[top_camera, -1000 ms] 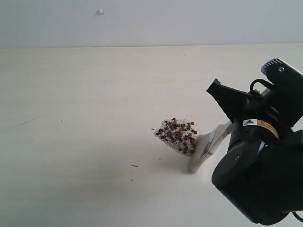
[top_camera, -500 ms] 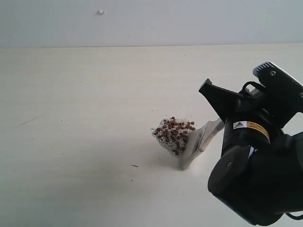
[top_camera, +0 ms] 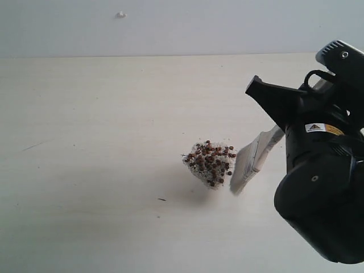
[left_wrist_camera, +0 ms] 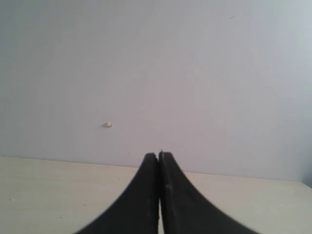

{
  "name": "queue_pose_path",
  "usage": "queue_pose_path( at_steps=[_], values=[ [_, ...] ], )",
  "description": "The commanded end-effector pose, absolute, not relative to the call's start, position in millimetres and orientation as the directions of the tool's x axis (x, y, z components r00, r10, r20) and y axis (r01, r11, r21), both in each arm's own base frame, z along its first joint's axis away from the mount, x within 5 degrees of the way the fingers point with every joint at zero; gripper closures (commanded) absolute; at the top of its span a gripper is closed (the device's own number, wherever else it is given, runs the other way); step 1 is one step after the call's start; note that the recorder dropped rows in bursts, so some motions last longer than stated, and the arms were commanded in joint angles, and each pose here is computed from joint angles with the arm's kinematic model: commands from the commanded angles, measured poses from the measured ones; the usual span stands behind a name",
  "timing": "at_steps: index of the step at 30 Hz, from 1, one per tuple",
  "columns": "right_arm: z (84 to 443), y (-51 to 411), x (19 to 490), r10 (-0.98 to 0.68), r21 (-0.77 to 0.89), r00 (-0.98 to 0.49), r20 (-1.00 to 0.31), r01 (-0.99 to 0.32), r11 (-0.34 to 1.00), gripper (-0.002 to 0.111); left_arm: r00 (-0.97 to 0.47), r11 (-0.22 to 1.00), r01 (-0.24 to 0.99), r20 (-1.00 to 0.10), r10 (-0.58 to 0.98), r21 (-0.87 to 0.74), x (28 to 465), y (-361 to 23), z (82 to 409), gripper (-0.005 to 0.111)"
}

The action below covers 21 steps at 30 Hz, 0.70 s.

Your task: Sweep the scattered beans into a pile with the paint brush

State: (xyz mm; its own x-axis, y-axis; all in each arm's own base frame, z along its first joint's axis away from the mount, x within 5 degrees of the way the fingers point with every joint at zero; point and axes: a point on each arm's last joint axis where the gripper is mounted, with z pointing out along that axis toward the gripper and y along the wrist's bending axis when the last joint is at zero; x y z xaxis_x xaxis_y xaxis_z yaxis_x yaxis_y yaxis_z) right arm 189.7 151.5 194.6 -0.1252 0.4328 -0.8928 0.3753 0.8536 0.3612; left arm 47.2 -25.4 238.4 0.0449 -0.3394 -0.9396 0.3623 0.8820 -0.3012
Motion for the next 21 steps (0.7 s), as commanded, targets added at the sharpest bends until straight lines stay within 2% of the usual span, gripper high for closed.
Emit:
queue_pose_path(
  at_steps=[1, 5, 9, 13, 17, 21],
  values=[
    [200.8, 149.5, 190.2, 0.438, 0.370, -0.112, -0.892, 0.377, 0.849, 0.108, 0.046, 0.883, 0.362, -0.940, -0.338, -0.300, 46.9, -25.3, 236.9, 0.107],
    [198.3, 147.0, 188.6, 0.432, 0.348, -0.129, -0.893, 0.413, 0.842, 0.108, 0.046, 0.883, 0.362, -0.940, -0.338, -0.300, 46.9, -25.3, 236.9, 0.107],
    [191.4, 140.1, 183.2, 0.332, 0.185, -0.237, -0.913, 0.485, 0.855, 0.108, 0.046, 0.883, 0.362, -0.940, -0.338, -0.300, 46.9, -25.3, 236.9, 0.107],
    [190.5, 139.2, 182.5, 0.244, 0.087, -0.290, -0.925, 0.464, 0.882, 0.108, 0.046, 0.883, 0.362, -0.940, -0.338, -0.300, 46.9, -25.3, 236.9, 0.107],
    [190.5, 139.2, 182.5, 0.238, 0.081, -0.293, -0.926, 0.462, 0.883, 0.108, 0.046, 0.883, 0.362, -0.940, -0.338, -0.300, 46.9, -25.3, 236.9, 0.107],
    [190.5, 139.2, 182.5, 0.120, -0.041, -0.351, -0.929, 0.419, 0.907, 0.108, 0.046, 0.883, 0.362, -0.940, -0.338, -0.300, 46.9, -25.3, 236.9, 0.107]
  ],
)
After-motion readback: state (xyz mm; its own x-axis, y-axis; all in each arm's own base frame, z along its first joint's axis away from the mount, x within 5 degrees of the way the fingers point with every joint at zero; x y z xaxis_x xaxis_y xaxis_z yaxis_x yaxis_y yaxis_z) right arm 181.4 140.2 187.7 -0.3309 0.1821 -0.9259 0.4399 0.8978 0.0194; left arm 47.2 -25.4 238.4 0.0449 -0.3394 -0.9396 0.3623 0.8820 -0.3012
